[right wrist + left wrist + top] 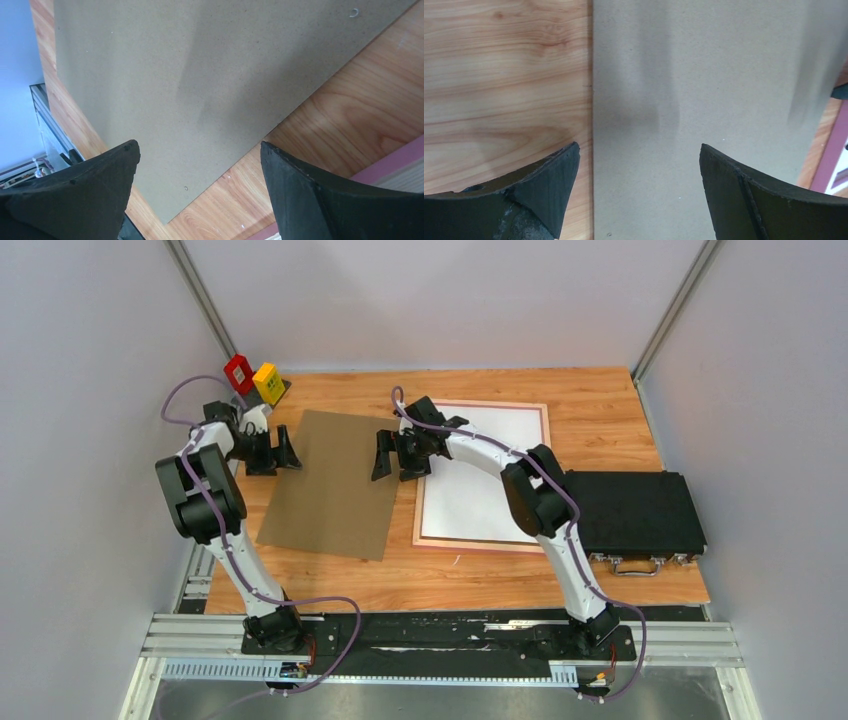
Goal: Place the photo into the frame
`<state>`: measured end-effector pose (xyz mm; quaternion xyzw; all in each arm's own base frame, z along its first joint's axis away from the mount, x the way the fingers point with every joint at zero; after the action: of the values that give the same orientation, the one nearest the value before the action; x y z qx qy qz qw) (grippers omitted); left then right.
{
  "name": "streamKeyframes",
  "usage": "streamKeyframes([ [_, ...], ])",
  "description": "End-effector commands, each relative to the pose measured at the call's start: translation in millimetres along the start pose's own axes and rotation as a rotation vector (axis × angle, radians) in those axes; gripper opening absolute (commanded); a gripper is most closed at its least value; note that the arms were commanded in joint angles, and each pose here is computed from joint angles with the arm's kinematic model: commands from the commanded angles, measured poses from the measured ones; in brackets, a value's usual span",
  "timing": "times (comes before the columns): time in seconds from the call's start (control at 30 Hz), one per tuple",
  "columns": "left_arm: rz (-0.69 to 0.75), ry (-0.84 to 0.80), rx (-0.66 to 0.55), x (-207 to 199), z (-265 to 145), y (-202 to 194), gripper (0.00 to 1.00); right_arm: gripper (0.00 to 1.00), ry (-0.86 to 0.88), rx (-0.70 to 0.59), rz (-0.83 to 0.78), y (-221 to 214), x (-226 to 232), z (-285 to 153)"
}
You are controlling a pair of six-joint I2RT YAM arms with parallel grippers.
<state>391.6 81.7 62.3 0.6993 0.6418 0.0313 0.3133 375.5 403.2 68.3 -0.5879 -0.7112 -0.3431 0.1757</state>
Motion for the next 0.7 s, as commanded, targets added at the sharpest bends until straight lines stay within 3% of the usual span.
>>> streamKeyframes([
  [0.0, -0.038, -0.133, 0.034, -22.4, 7.1, -22.9, 0.97, 0.97, -0.019, 0.093, 0.062, -21.9, -17.6, 20.9],
  [0.67, -0.054, -0.239, -0.001, -49.1, -9.8, -20.0, 0.93, 0.97, 0.064, 0.133, 0.049, -24.8, -8.7, 24.5],
])
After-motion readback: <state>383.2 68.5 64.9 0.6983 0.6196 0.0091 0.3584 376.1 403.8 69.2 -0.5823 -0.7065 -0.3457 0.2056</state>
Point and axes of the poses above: each gripper's point midway between its finger pads, its own z axis out along the fingers, its own x axis along the line the jaws close on, y = z × x, the point moved 3 cm from there along -z, back along the fingers, and after that the axes turned 7 degrees about z, right-handed, at the moved point
